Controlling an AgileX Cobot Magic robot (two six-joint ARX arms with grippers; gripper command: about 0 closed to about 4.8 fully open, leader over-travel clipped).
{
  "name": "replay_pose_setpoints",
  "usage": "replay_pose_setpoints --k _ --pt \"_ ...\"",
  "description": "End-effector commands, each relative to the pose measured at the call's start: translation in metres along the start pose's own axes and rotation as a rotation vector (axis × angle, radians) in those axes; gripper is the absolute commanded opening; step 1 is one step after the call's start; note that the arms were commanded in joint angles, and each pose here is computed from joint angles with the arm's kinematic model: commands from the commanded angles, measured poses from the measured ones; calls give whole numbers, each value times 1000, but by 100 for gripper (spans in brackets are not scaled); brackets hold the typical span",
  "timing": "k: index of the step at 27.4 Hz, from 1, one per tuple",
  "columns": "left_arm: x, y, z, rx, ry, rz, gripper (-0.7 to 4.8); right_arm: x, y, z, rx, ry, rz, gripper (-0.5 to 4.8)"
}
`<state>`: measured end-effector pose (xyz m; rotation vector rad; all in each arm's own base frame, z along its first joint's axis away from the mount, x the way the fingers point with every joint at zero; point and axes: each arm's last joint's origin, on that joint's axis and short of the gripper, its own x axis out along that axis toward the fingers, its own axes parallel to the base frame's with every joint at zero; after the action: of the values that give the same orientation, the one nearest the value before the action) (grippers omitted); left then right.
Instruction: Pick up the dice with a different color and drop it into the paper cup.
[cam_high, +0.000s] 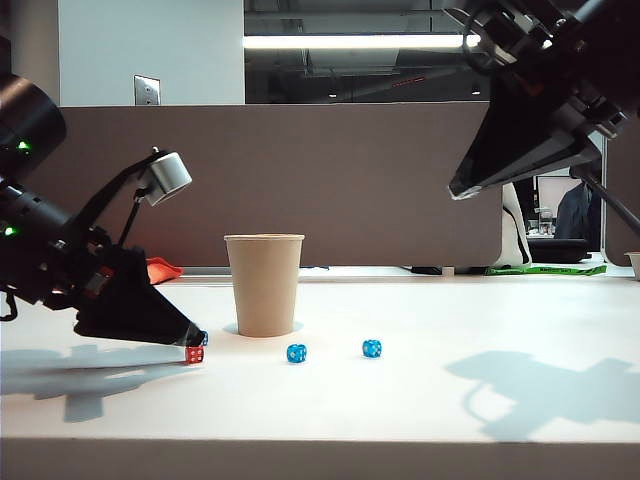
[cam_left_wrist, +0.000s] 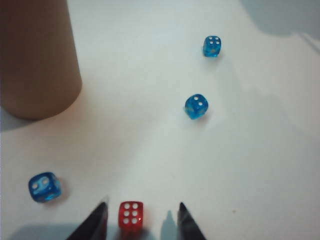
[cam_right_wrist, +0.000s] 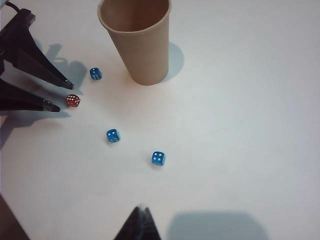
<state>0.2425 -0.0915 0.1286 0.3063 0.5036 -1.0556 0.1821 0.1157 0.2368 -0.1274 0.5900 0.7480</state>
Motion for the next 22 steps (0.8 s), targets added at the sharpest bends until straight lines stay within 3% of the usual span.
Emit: replay_pose_setpoints --k 1,22 --pt "0 0 1 -7 -3 -13 178 -1 0 2 -6 -14 -2 -1" --pt "3 2 -2 -2 0 -6 178 -1 0 2 -6 -13 -2 -1"
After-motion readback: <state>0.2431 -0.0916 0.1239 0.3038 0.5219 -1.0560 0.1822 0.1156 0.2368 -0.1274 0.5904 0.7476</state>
